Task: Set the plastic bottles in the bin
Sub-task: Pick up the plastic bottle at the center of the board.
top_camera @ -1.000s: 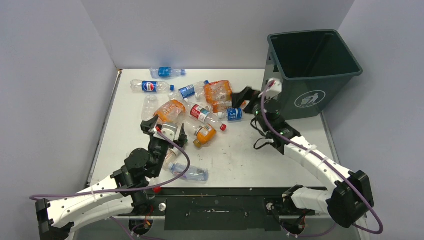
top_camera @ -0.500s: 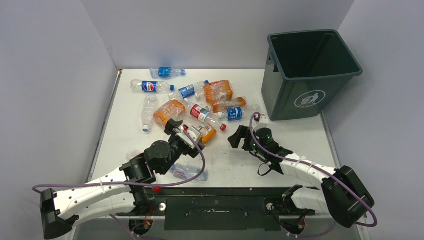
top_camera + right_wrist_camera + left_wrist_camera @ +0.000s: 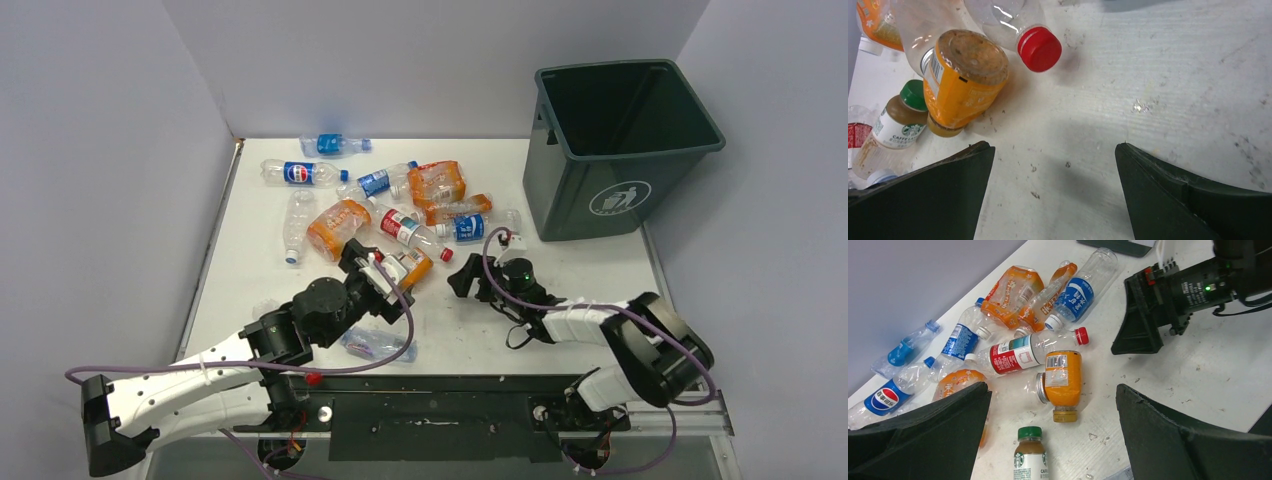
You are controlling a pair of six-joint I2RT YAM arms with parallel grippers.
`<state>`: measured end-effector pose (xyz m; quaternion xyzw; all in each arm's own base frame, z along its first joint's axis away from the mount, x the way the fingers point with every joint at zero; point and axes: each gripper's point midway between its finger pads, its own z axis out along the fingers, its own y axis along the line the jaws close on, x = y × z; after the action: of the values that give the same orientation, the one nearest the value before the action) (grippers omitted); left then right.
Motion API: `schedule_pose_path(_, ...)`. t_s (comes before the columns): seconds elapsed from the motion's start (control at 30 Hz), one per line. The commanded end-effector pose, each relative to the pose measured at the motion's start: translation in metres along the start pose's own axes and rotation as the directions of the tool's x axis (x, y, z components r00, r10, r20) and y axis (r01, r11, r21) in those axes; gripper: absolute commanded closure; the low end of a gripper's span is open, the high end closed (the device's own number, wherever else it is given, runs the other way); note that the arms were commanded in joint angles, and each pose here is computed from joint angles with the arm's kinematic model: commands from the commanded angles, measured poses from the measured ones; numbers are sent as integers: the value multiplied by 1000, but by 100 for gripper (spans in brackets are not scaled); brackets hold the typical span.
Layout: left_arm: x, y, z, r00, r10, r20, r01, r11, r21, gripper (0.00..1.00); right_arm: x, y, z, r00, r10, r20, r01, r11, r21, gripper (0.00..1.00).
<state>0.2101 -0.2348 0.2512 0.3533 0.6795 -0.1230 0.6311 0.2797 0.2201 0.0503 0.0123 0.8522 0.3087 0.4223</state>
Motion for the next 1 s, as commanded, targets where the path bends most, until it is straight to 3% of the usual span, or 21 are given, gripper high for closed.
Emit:
schedule_pose_path(0.0, -19, -4, -1, 998, -19, 56, 18, 1000, 22, 4, -50, 30, 27, 989, -2, 148, 17, 995, -99, 5)
schedule_pose_path(0.3, -11, -5, 2, 998, 41, 36, -40, 999, -17, 4, -60, 27, 70, 986, 52, 159, -32, 992, -125, 12)
schedule_pose_path(0.53, -12, -6, -1, 998, 51, 46, -50, 999, -18, 4, -49, 26, 90, 989, 79, 124, -60, 987, -151, 28)
schedule_pose_path(0.77, -10, -13, 1, 997, 68, 36, -68, 998, 6, 4, -47, 32, 96, 988, 99, 115, -77, 980, -185, 54)
schedule_pose_path(0.97, -12, -14, -1, 996, 71, 45, -72, 997, 5, 4, -45, 35, 91, 988, 107, 109, -82, 974, -211, 82)
